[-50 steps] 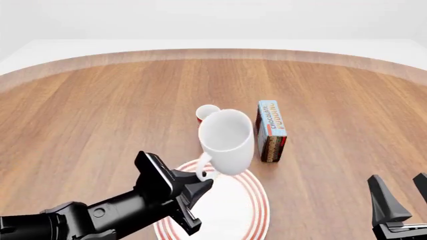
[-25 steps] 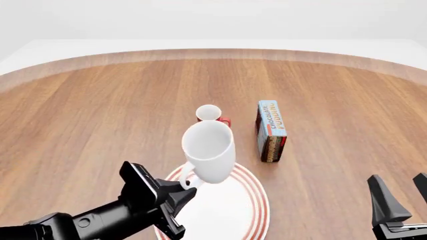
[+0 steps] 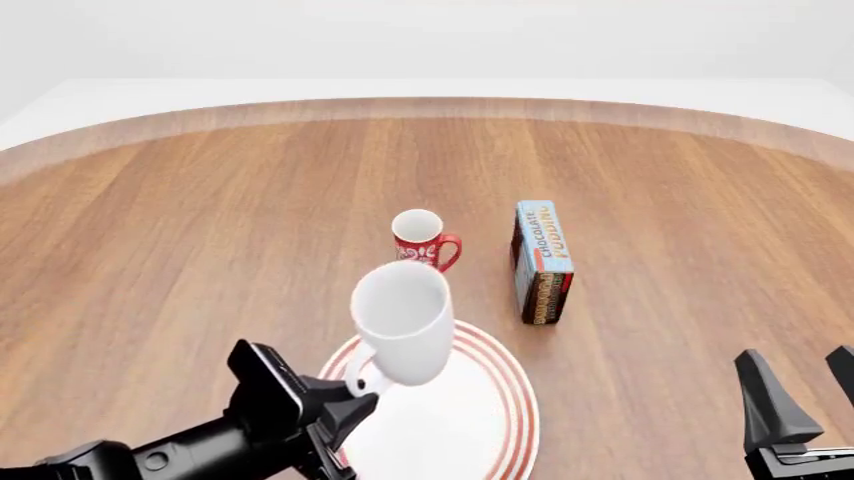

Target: Pick up the white mug and put it on the plate, and put the chocolate pudding to the right of the plate.

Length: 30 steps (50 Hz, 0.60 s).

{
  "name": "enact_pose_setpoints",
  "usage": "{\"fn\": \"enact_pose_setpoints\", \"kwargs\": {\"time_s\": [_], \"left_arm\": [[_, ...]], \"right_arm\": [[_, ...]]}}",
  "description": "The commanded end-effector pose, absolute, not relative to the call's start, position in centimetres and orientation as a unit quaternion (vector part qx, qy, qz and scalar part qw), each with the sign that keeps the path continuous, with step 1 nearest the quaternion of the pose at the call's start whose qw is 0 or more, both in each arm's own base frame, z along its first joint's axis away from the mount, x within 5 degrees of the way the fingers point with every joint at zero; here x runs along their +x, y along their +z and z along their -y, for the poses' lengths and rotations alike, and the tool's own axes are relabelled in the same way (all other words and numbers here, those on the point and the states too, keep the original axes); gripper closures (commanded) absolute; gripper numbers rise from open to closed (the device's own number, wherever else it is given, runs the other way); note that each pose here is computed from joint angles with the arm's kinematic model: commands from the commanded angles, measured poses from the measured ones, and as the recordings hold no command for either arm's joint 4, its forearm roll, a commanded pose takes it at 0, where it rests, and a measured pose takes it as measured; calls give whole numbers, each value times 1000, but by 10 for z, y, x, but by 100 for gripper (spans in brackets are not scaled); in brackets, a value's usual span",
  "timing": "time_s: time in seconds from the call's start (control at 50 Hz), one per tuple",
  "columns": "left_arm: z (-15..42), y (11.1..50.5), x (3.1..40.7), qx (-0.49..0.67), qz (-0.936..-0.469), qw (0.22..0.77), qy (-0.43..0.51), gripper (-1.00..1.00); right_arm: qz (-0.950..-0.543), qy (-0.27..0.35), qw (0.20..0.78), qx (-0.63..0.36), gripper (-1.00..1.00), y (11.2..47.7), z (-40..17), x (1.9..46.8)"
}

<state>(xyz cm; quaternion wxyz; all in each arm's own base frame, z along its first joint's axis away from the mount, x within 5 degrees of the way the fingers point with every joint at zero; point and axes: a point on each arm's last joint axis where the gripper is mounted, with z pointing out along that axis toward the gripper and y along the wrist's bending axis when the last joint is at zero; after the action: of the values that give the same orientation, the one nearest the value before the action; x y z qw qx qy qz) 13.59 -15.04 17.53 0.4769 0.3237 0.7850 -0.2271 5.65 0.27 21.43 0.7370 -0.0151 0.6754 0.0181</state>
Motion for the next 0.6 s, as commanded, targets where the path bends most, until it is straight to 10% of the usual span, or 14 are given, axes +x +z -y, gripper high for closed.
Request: {"fn": "enact_pose_setpoints", "kwargs": {"time_s": [0.02, 0.6], "left_arm": [[147, 172, 134, 324, -789, 472, -224, 100], [149, 146, 134, 315, -809, 443, -224, 100]], "right_arm": [[-675, 18, 737, -15, -100, 214, -3, 56], [-675, 18, 737, -15, -100, 214, -3, 56]]}}
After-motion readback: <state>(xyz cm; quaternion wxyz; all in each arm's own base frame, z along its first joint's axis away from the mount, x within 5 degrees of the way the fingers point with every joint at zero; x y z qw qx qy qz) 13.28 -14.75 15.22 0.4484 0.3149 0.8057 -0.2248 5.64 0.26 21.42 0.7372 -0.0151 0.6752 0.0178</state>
